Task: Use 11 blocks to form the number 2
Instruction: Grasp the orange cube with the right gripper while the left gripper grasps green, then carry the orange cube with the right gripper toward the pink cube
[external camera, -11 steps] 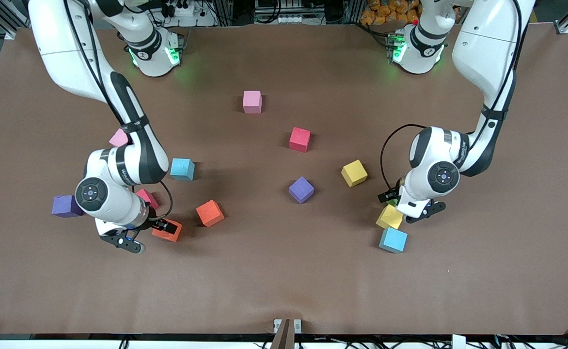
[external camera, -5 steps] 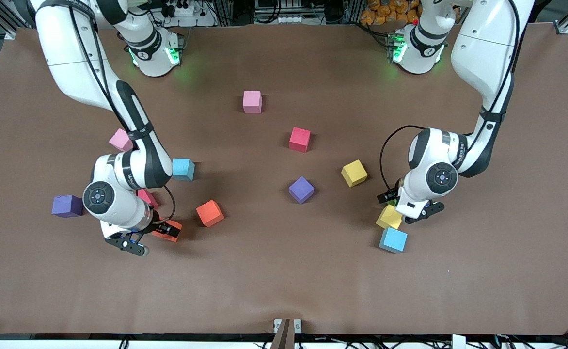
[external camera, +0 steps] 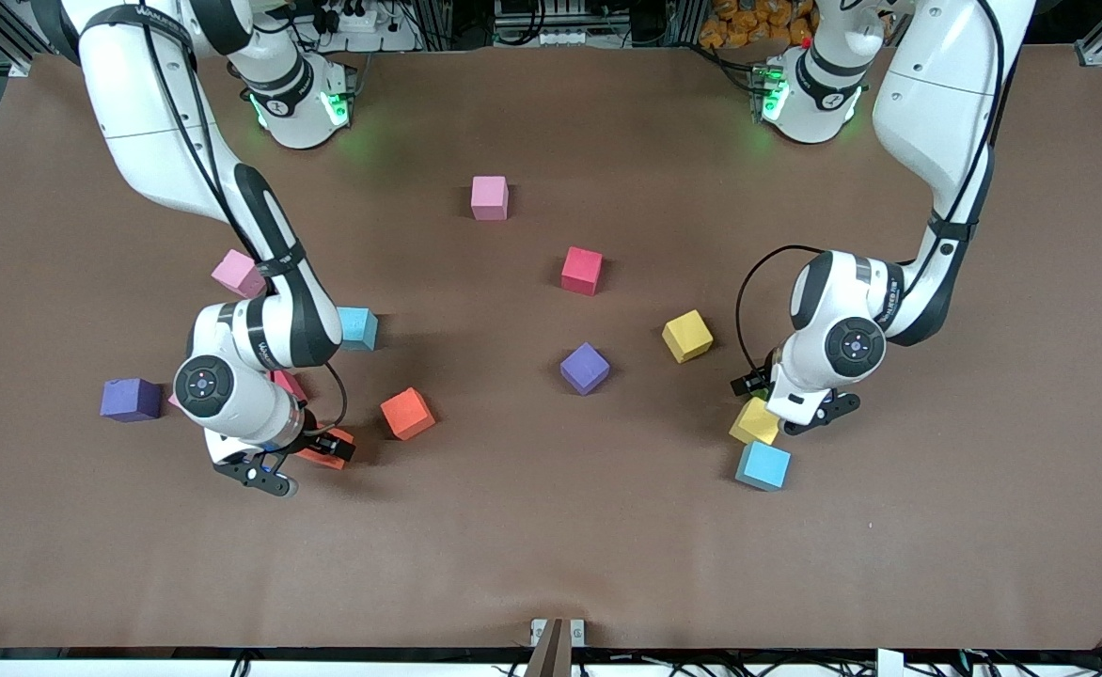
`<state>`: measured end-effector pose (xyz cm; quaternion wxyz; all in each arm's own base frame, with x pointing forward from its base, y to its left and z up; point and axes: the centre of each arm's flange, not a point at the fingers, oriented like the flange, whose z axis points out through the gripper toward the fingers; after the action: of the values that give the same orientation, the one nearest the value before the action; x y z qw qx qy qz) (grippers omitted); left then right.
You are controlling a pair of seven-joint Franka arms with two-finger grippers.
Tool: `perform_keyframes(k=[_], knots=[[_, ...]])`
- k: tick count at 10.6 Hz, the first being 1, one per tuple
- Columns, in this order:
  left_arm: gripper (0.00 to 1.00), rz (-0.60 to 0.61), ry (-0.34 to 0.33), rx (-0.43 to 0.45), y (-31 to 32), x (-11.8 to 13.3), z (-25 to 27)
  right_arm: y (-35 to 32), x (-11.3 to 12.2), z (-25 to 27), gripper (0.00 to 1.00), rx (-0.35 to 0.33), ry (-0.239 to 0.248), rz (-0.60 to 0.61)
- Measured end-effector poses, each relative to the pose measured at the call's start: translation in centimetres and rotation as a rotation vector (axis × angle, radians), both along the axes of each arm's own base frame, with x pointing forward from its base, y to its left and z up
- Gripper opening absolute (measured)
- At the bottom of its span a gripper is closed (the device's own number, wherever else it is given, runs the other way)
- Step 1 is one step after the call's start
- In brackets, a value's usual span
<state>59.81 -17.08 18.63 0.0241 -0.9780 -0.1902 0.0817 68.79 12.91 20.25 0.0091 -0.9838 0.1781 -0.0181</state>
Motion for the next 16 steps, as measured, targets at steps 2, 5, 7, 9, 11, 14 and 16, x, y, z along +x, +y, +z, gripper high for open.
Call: perform_keyframes(k=[2, 5, 7, 9, 11, 14, 16], knots=[[1.0, 0.0, -0.001, 0.0, 0.0, 0.0, 0.0, -0.2, 0.2, 0.2, 0.63, 0.0, -0.004, -0.003], [1.0, 0.0, -0.001, 0.0, 0.0, 0.0, 0.0, 0.2, 0.5, 0.9, 0.62, 0.001, -0.021, 0.03], [1.0, 0.0, -0.002, 0.0, 0.0, 0.0, -0.1, 0.8, 0.9, 5.1, 0.62, 0.008, -0.051, 0.127], [1.0, 0.0, -0.004, -0.001, 0.0, 0.1, -0.1, 2.2, -0.8, 11.7, 0.62, 0.024, -0.05, 0.282], [0.84, 0.001, -0.003, -0.001, 0.0, 0.1, -0.4, 5.1, -4.8, 15.9, 0.62, 0.048, -0.051, 0.476], [0.61, 0.001, -0.006, -0.001, 0.0, 0.2, -0.3, 10.4, -10.8, 16.3, 0.62, 0.051, -0.035, 0.88], [0.61, 0.003, -0.007, -0.001, 0.0, 0.2, -0.3, 15.9, -15.6, 15.3, 0.62, -0.015, -0.011, 1.159]])
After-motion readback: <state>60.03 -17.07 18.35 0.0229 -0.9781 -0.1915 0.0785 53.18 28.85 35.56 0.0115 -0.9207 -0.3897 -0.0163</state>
